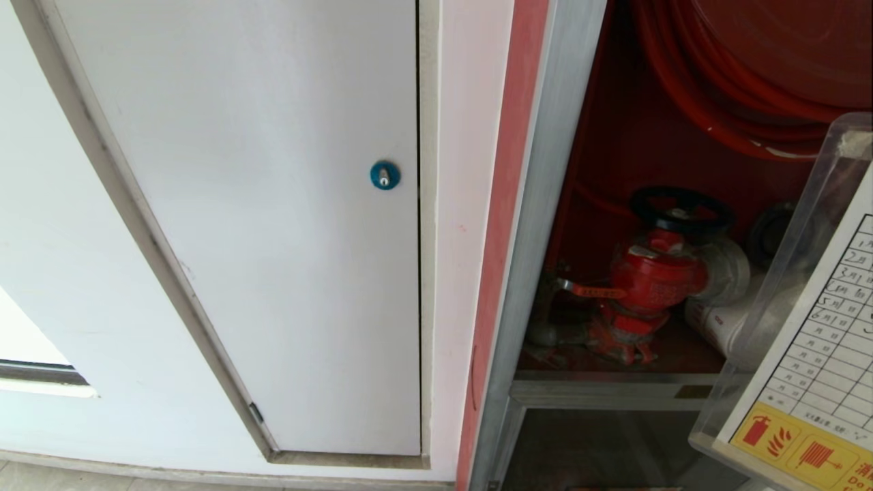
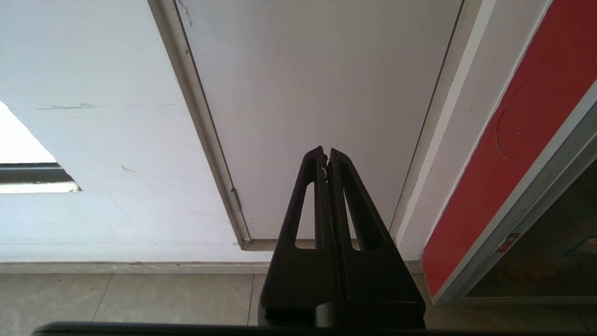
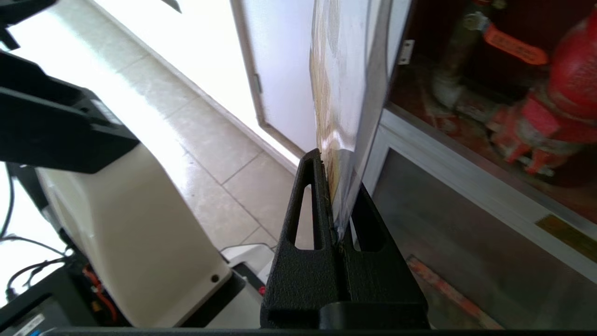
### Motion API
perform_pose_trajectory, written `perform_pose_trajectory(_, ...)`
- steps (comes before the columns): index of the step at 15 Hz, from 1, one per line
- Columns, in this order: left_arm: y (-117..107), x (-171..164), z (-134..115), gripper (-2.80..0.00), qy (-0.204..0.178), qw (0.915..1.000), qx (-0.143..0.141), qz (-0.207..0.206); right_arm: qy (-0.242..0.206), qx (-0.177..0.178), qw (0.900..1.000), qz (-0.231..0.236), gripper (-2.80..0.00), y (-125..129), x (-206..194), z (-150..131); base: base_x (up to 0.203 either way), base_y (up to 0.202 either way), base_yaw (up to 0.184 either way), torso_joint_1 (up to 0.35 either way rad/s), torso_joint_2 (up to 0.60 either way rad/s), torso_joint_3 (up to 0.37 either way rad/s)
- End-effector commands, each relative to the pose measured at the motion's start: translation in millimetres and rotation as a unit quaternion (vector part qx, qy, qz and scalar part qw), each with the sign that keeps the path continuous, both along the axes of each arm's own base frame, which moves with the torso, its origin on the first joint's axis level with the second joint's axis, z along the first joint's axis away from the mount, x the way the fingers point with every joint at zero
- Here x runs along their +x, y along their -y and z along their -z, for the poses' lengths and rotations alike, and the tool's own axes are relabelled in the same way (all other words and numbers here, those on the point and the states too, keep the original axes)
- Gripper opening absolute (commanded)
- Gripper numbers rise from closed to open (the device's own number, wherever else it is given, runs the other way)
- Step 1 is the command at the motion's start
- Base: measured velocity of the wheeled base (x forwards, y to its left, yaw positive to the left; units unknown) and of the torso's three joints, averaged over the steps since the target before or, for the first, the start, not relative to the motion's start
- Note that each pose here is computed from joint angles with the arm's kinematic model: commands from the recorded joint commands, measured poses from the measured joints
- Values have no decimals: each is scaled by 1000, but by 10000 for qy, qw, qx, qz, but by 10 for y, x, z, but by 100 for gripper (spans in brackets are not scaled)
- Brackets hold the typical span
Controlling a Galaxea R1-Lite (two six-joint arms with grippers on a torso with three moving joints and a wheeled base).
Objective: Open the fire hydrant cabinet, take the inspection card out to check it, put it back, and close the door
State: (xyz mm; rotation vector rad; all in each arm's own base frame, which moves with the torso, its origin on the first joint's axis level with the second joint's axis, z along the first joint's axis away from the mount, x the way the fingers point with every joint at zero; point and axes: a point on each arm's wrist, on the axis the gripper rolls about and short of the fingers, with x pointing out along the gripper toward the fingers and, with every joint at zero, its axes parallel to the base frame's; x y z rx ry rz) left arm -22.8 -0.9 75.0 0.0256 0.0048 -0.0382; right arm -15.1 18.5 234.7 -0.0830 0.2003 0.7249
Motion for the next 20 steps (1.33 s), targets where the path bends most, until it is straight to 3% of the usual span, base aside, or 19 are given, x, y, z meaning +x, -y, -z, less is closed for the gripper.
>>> perform_pose_trajectory(1,0,1,0,-280,-4,10000,2,1,-48,61,9998,-185,-280,-5,6,12,0,0,0,0,0,0)
perform_pose_trajectory(8,0,1,0,-280,-4,10000,2,1,-235,244,9945,-994,-280,5,254,-72,0,0,0,0,0,0)
perform_pose_trajectory(15,0,1,0,-280,-4,10000,2,1,-415,193,9805,-1912,-280,-64,677,-127,0,0,0,0,0,0)
perform_pose_trajectory(20,0,1,0,-280,-4,10000,2,1,-735,-24,9665,-2459,-280,-303,1103,-78,0,0,0,0,0,0)
